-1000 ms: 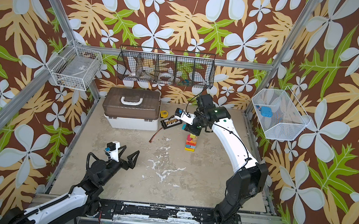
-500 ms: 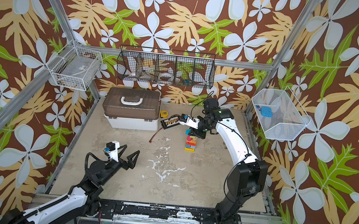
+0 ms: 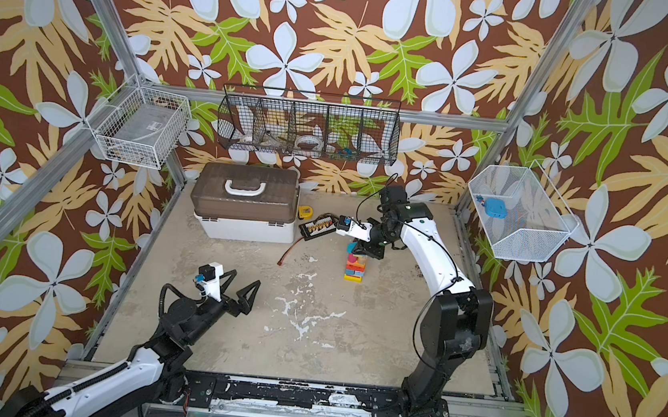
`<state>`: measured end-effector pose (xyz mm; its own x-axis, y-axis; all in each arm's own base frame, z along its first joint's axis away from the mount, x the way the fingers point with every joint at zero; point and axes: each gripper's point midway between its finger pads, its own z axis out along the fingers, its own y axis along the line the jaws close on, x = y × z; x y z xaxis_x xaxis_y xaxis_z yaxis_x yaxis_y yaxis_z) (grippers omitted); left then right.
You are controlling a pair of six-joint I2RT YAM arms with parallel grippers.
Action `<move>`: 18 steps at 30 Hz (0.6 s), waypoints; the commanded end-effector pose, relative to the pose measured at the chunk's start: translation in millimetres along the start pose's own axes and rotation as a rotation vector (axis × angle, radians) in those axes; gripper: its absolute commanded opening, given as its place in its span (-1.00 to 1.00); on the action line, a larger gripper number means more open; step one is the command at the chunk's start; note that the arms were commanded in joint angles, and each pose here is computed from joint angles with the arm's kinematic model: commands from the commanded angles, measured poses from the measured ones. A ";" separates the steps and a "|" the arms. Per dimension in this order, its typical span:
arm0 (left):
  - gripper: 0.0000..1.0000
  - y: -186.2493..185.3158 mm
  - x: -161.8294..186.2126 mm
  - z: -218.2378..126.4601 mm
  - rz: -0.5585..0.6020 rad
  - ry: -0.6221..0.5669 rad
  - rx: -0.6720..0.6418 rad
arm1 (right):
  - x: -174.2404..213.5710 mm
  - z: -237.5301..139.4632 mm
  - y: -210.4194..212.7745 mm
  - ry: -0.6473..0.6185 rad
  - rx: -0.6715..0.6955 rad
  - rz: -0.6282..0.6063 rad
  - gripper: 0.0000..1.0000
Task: Build the wood block tower
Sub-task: 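Lower the teal wedge onto the yellow X cube and open the right gripper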
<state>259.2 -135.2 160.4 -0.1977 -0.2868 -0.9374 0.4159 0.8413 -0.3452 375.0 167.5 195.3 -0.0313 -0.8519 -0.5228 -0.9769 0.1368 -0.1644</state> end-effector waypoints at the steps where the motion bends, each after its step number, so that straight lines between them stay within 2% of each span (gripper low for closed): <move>1: 0.99 1.6 2.0 -2.9 0.011 -0.015 0.002 | -3.0 1.1 -0.2 -0.019 -0.016 -0.005 -0.99; 18: 0.99 2.1 3.3 -2.1 0.007 -0.010 -0.001 | 5.0 -1.3 -11.6 -0.049 -0.001 0.030 -0.95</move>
<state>259.8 -135.4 157.2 -0.2075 -0.2820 -0.9367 0.4119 0.8433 -0.3452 385.0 158.7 194.2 -0.0507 -0.8324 -0.5518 -0.9750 0.1609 -0.1531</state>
